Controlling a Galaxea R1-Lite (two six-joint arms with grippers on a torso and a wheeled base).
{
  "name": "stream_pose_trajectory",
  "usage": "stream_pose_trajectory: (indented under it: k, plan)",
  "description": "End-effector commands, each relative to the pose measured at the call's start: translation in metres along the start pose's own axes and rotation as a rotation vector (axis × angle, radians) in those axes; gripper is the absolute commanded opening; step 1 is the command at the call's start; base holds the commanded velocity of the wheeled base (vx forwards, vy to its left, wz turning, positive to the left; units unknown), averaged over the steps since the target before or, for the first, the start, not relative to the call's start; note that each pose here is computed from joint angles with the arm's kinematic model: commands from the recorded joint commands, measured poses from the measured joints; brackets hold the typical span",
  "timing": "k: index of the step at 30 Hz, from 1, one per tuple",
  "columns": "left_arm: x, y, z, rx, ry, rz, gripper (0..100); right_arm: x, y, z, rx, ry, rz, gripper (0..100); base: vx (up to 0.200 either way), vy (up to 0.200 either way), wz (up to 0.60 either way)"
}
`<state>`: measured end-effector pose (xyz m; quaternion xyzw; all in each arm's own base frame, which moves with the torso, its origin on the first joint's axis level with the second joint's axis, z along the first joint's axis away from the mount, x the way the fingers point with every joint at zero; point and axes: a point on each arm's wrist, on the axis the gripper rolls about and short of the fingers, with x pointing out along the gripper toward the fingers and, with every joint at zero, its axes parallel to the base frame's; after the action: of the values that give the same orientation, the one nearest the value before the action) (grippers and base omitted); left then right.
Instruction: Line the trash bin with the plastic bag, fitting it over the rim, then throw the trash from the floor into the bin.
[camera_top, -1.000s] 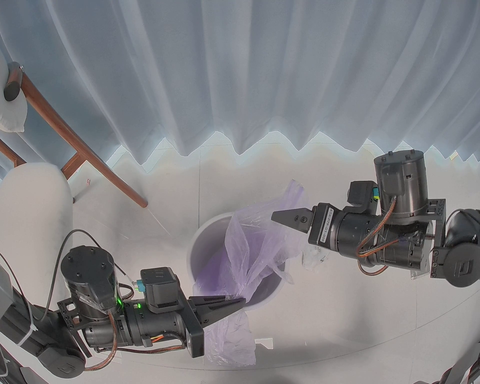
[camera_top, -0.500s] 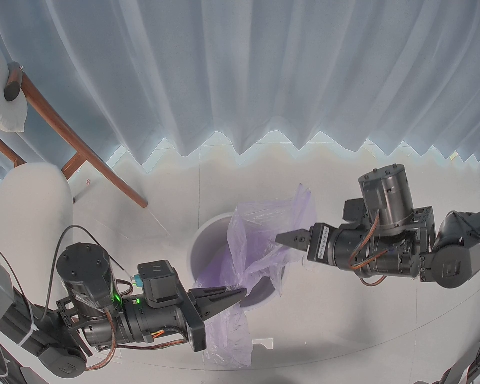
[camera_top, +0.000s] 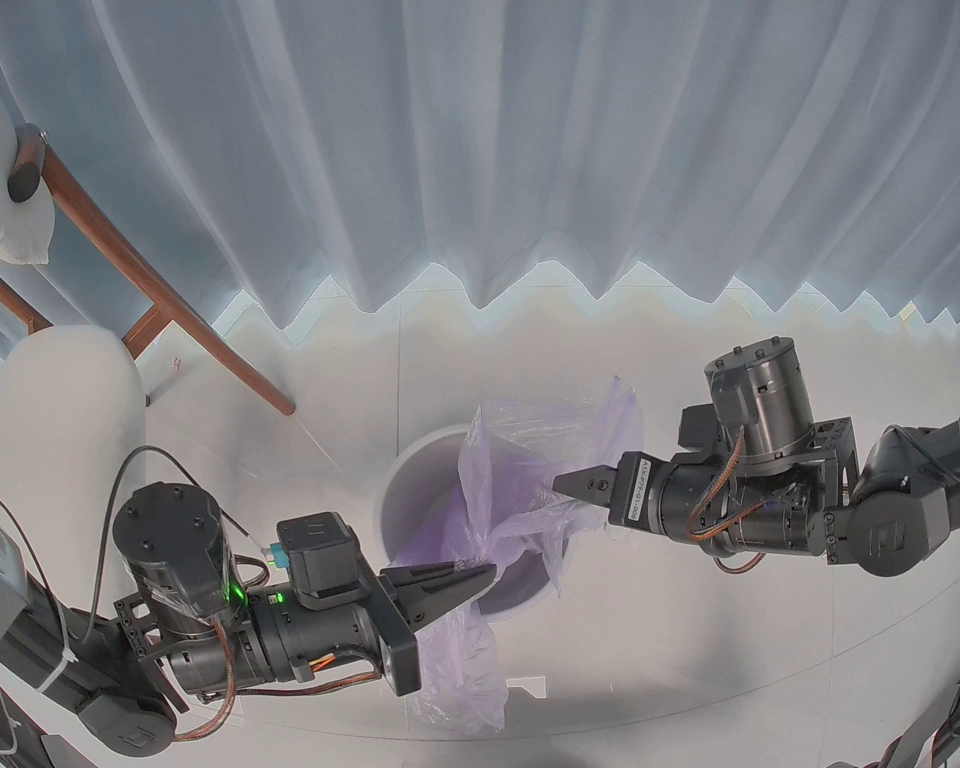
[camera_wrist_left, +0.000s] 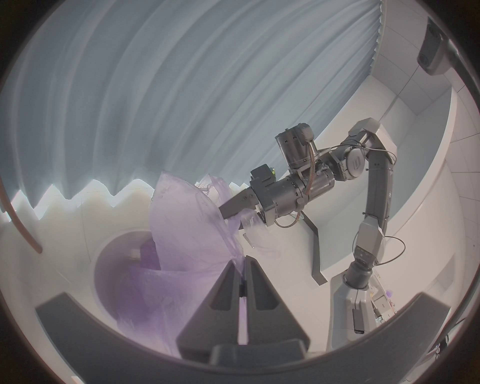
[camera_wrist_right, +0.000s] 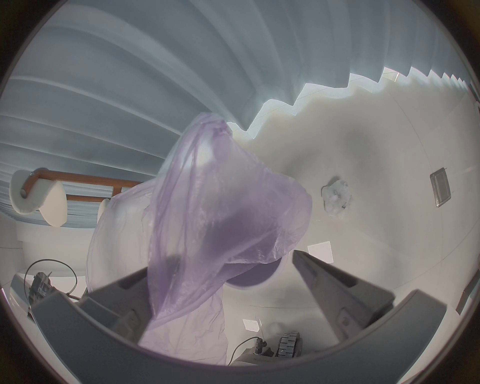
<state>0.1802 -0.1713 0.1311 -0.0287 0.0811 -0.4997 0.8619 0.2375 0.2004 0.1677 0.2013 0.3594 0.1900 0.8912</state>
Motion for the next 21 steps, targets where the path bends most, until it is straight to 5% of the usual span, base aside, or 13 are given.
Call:
stream_pose_trajectory:
  k: [1,9,10,15,21]
  plan:
    - [0.003,0.0,0.003,0.001,-0.015,0.013,0,0.004,0.001,0.001,0.003,-0.001,0.001,0,0.0,0.0,0.0]
    - [0.006,0.0,0.004,0.004,-0.02,0.017,0,0.002,0.001,0.001,0.006,-0.002,0.004,0,0.0,0.0,0.0]
    - [0.005,0.0,0.003,0.004,-0.015,0.018,100,0.002,0.001,0.001,0.006,-0.003,0.005,0,0.0,0.0,0.0]
    - [0.005,0.0,0.005,-0.004,-0.024,0.018,100,0.001,0.002,0.002,0.007,-0.007,0.008,0,0.0,0.0,0.0]
    - [-0.003,0.007,0.04,-0.087,-0.158,0.118,100,-0.007,-0.002,-0.003,0.003,0.0,0.008,0,0.0,0.0,0.0]
